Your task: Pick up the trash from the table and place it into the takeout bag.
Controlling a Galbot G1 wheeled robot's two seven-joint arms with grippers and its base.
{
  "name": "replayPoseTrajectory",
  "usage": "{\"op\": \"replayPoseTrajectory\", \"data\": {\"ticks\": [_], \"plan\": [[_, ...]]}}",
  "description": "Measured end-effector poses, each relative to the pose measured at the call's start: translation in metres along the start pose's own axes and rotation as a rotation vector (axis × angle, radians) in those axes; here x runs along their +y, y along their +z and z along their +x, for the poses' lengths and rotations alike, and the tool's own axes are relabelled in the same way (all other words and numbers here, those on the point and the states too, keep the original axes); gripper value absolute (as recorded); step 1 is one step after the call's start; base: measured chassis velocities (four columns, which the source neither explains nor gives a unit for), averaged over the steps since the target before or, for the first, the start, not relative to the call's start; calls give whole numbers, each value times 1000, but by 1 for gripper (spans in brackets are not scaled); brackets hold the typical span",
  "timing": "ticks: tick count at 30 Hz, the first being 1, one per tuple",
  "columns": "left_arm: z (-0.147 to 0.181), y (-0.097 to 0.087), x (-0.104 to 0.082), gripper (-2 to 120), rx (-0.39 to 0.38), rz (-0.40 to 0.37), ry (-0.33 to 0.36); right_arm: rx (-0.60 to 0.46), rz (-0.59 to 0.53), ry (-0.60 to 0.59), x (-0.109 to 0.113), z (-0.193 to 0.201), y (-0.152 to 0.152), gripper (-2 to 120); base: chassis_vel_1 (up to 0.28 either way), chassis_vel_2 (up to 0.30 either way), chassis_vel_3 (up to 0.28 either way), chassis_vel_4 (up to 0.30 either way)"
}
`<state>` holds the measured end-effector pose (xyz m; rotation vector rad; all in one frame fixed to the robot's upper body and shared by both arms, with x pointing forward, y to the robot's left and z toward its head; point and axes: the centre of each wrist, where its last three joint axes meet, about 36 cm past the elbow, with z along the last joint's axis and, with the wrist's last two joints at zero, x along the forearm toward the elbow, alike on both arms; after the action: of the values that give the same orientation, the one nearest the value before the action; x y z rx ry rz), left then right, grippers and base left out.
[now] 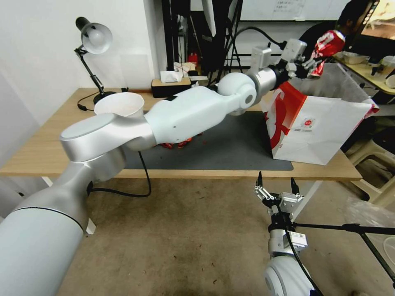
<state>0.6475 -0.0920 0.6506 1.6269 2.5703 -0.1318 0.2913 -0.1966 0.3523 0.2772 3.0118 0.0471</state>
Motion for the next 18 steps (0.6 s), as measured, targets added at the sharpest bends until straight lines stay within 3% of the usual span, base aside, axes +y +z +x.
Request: {"op": "replayPoseTrajectory", "data": {"ticks": [7, 9, 11, 18], "plan": [[-3, 9, -1, 16, 8, -5, -6, -3, 3, 1, -2, 0, 0, 100, 0, 0, 0, 0], [-3, 10, -3, 27, 7, -3, -3, -2, 3, 2, -2, 1, 1, 100, 0, 0, 0, 0], [-3, 10, -4, 30, 6, -3, -3, -2, 2, 2, -2, 1, 1, 100, 0, 0, 0, 0], [-1, 8, -3, 59, 1, -3, -12, -4, 2, 2, -2, 1, 1, 100, 0, 0, 0, 0]]}}
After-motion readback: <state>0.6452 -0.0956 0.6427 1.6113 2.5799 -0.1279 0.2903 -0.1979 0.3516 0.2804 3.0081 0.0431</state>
